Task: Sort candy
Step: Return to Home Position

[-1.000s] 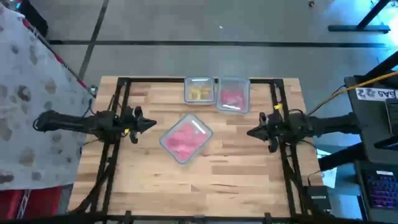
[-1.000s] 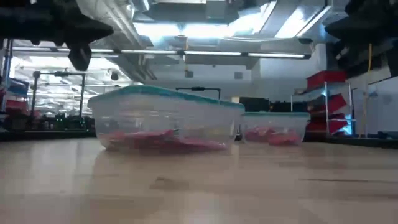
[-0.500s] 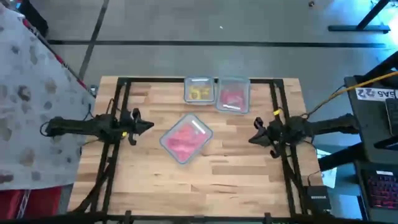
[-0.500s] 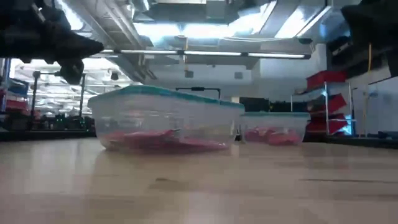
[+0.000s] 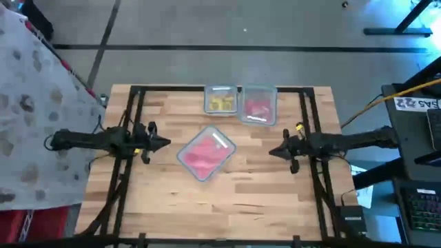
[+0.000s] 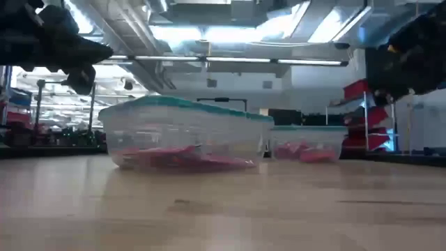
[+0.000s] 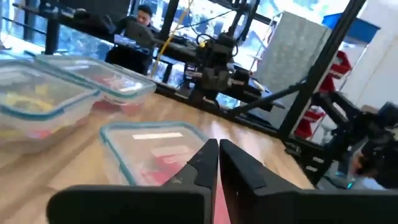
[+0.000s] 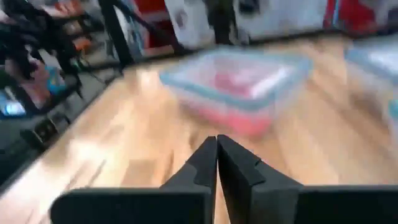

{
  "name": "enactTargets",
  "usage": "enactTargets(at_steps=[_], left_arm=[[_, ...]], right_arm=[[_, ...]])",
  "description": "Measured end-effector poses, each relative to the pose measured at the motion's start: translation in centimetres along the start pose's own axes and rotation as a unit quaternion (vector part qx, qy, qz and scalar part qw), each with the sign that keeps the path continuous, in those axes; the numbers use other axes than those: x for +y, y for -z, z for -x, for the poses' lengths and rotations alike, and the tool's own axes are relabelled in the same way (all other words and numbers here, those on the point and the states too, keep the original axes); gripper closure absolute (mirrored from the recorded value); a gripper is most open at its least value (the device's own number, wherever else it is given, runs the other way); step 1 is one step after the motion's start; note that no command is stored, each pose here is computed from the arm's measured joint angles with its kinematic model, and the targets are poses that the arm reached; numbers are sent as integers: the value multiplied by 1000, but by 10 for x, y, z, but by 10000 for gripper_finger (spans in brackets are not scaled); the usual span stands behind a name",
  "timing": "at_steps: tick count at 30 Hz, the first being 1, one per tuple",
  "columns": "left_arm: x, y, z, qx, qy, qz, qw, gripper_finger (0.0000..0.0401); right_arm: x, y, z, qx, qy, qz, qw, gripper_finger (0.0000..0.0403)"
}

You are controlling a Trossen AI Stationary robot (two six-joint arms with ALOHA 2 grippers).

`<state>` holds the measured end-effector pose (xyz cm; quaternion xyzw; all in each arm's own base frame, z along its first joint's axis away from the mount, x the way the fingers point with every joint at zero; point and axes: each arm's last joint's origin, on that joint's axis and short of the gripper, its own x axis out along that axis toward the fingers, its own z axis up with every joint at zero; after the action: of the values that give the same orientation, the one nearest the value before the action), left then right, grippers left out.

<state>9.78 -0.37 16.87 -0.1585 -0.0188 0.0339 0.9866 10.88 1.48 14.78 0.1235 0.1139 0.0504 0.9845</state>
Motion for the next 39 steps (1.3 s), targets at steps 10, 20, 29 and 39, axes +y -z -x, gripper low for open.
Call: enactTargets(at_steps=[10,20,29,39], left_arm=[[0,0,0,0,-1,18,1000,401],[0,0,0,-1,-1,18,1000,401],[0,0,0,-1,-1,18,1000,401],[0,0,0,-1,-1,18,1000,401]], right_arm=[[0,0,0,2,-1,-8,1000,402],[0,0,0,2,-1,-9,1000,402],[0,0,0,2,0,-9,1000,402],[1,-4,4,-28,-9,-9,1000,402]])
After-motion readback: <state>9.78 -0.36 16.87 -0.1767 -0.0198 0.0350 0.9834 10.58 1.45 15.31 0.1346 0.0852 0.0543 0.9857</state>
